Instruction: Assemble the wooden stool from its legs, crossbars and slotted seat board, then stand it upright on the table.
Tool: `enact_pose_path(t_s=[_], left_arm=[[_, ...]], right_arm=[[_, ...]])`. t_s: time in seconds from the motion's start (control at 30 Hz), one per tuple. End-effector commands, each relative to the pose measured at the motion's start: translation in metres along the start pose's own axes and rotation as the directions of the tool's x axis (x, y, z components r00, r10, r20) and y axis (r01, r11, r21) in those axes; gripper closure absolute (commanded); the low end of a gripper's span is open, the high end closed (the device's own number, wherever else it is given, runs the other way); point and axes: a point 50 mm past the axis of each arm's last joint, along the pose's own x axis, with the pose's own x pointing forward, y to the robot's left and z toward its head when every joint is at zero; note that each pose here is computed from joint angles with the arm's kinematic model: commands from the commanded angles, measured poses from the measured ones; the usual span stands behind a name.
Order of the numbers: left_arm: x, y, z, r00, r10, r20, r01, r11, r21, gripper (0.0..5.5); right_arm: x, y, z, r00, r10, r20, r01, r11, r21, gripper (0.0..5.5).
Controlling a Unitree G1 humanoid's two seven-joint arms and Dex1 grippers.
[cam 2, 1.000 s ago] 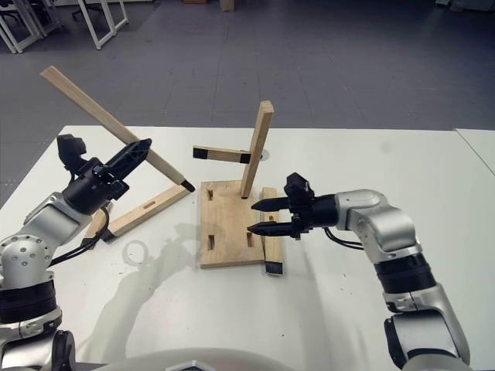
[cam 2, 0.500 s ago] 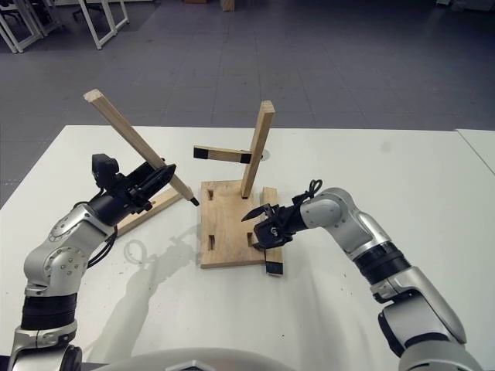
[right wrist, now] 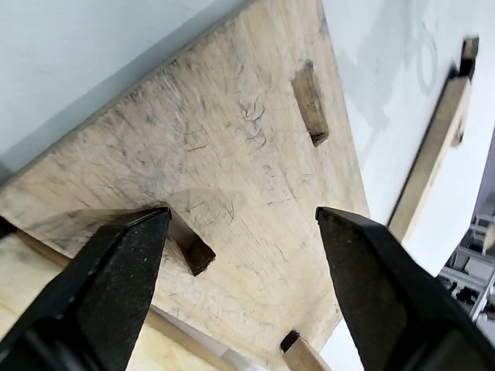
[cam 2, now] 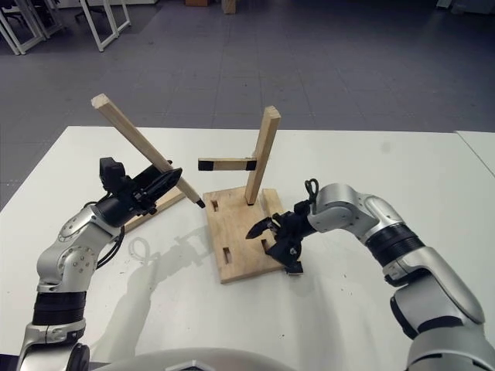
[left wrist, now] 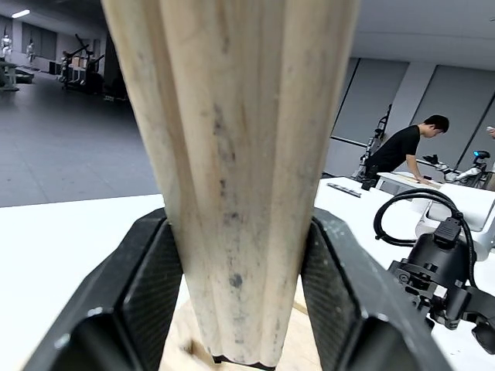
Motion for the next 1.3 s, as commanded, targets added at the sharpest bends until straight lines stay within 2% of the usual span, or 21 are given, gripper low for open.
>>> enact_pose_path(t_s=[0.03,0.17,0.3,0.53,0.67,0.87,0.93,1.07,1.2,1.3], left_arm=[[0.002,0.0,-0.01,0.997,-0.072,0.006,0.072,0.997,-0.032,3.39],[0.008,-0.001,-0.03,0.996,-0.088,0.011,0.089,0.987,-0.134,3.39],[0.008,0.006,-0.045,1.0,-0.021,-0.01,0.018,0.983,-0.185,3.39],[0.01,0.0,-0.07,0.997,0.038,-0.066,-0.05,0.979,-0.2,3.39],[0.005,0.001,-0.081,0.986,0.072,-0.153,-0.095,0.984,-0.15,3.39],[-0.003,0.014,-0.076,0.977,0.141,-0.159,-0.159,0.981,-0.111,3.39],[-0.005,0.013,-0.079,0.97,0.118,-0.212,-0.132,0.99,-0.053,3.39],[-0.007,0.005,-0.084,0.954,0.112,-0.277,-0.089,0.992,0.095,3.39],[-0.013,-0.001,-0.089,0.952,0.112,-0.284,-0.087,0.991,0.098,3.39],[-0.017,0.001,-0.087,0.951,0.14,-0.276,-0.109,0.986,0.124,3.39]], right_arm=[[-0.006,0.038,-0.003,0.983,0.181,-0.01,-0.182,0.983,-0.027,2.02],[-0.011,0.04,-0.01,0.984,0.173,-0.033,-0.175,0.982,-0.071,2.02],[-0.01,0.037,-0.015,0.99,0.128,-0.052,-0.132,0.988,-0.08,2.02],[-0.023,0.01,-0.02,0.996,0.003,-0.094,-0.016,0.99,-0.139,2.02],[-0.029,0.0,-0.02,0.994,-0.039,-0.103,0.023,0.987,-0.16,2.02],[-0.034,-0.001,-0.019,0.991,-0.053,-0.122,0.036,0.989,-0.14,2.02],[-0.036,0.0,-0.019,0.99,-0.06,-0.13,0.043,0.991,-0.126,2.02],[-0.047,-0.018,-0.019,0.967,-0.19,-0.17,0.18,0.981,-0.072,2.02],[-0.052,-0.032,-0.013,0.937,-0.301,-0.176,0.314,0.948,0.054,2.02],[-0.057,-0.052,-0.012,0.892,-0.417,-0.177,0.441,0.889,0.128,2.02]])
